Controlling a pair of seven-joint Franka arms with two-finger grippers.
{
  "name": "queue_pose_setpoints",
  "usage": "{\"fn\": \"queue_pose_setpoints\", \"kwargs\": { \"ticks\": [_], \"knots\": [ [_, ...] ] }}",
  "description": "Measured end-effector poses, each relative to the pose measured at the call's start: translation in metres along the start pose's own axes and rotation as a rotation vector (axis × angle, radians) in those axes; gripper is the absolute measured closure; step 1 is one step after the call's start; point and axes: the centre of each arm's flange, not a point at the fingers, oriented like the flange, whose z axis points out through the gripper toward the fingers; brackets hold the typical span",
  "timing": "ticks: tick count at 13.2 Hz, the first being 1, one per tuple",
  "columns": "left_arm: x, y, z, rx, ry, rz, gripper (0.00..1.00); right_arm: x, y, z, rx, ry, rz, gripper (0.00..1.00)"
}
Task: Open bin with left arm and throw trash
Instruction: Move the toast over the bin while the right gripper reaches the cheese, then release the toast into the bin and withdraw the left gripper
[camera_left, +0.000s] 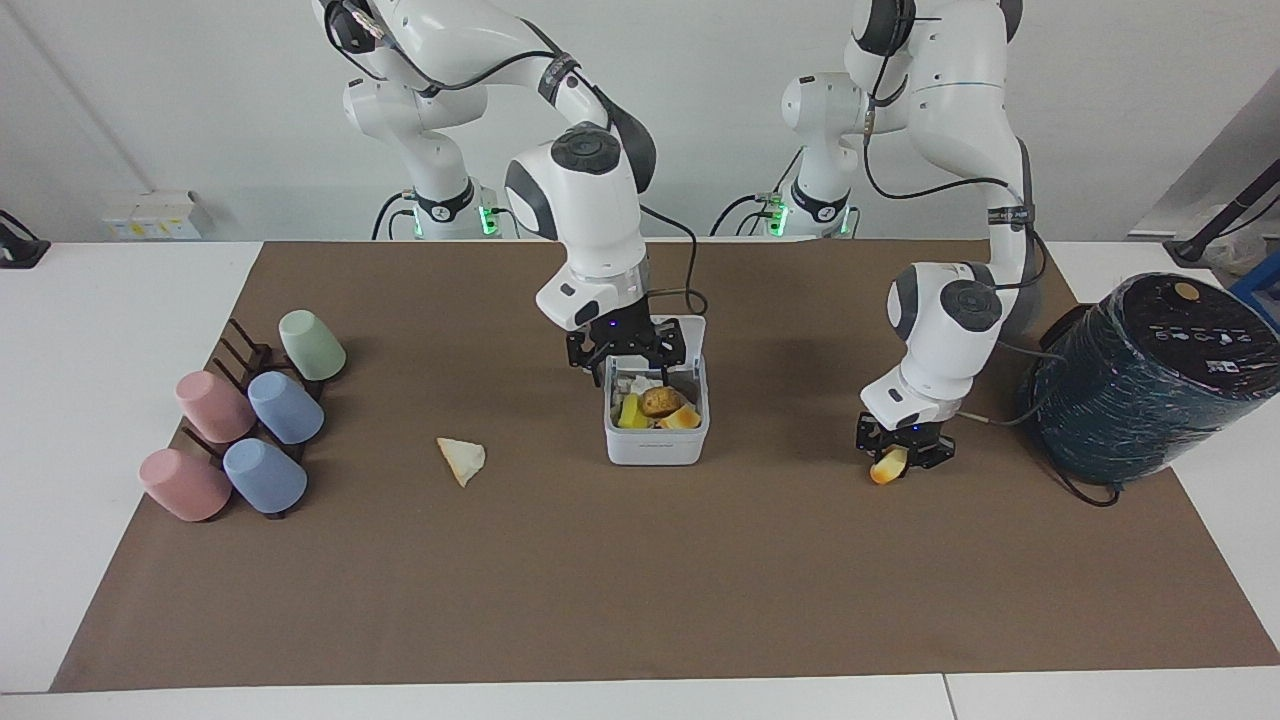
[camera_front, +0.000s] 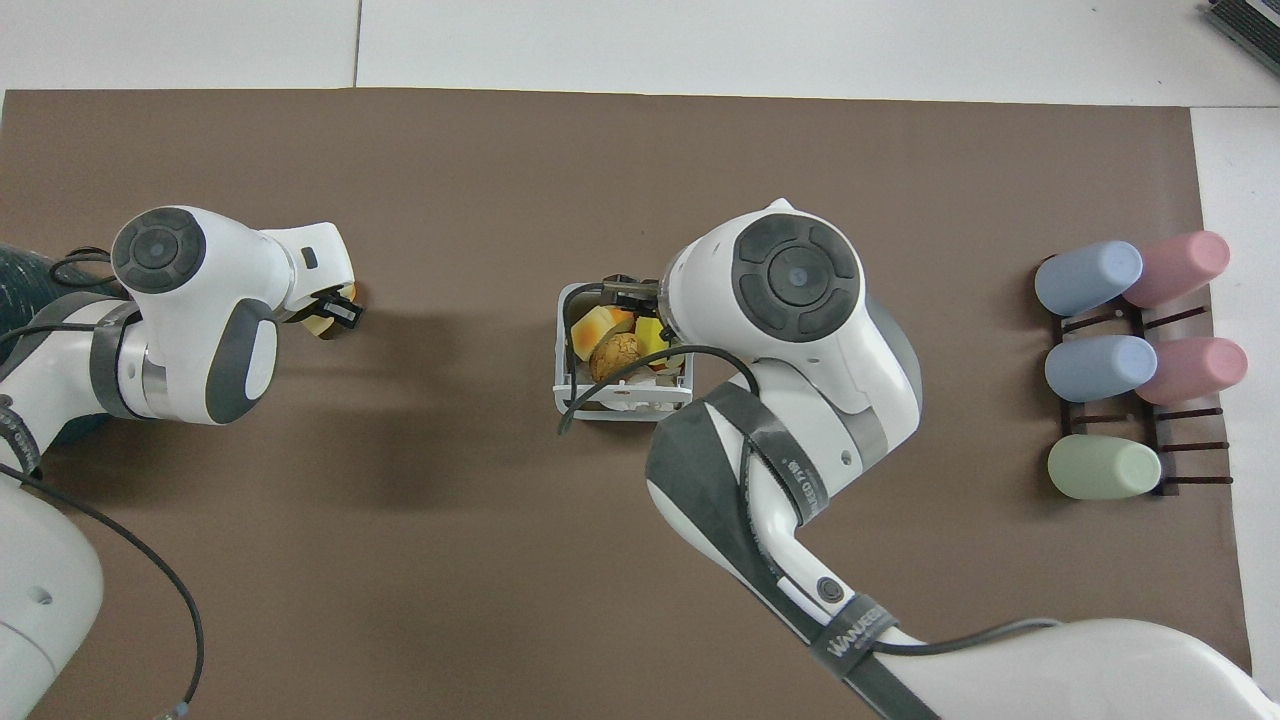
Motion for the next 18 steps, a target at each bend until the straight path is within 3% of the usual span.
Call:
{"fn": "queue_pose_setpoints", "kwargs": {
  "ticks": [1, 3, 6, 11, 14, 18],
  "knots": [
    [0.003, -0.003, -0.007, -0.004, -0.021, -0.017, 0.90, 0.011, 0.016, -0.005, -0.010, 0.004, 0.004, 0.00],
    [0.014, -0.012, -0.030, -0.003, -0.043, -0.067, 0.90, 0.032, 0.049, -0.008, -0.031, 0.004, -0.031, 0.00],
    [0.043, 0.005, -0.076, -0.019, -0.014, -0.227, 0.91, 0.047, 0.106, 0.014, -0.070, -0.026, -0.148, 0.00],
    [0.096, 0.159, -0.166, -0.120, 0.059, -0.537, 0.91, 0.029, 0.157, 0.074, -0.127, -0.003, -0.293, 0.00],
    [0.103, 0.238, -0.176, -0.157, 0.081, -0.629, 0.91, 0.041, 0.205, 0.091, -0.129, -0.005, -0.346, 0.00],
    [0.100, 0.282, -0.171, -0.195, 0.072, -0.667, 0.91, 0.038, 0.224, 0.125, -0.119, -0.052, -0.365, 0.02]
  ]
}}
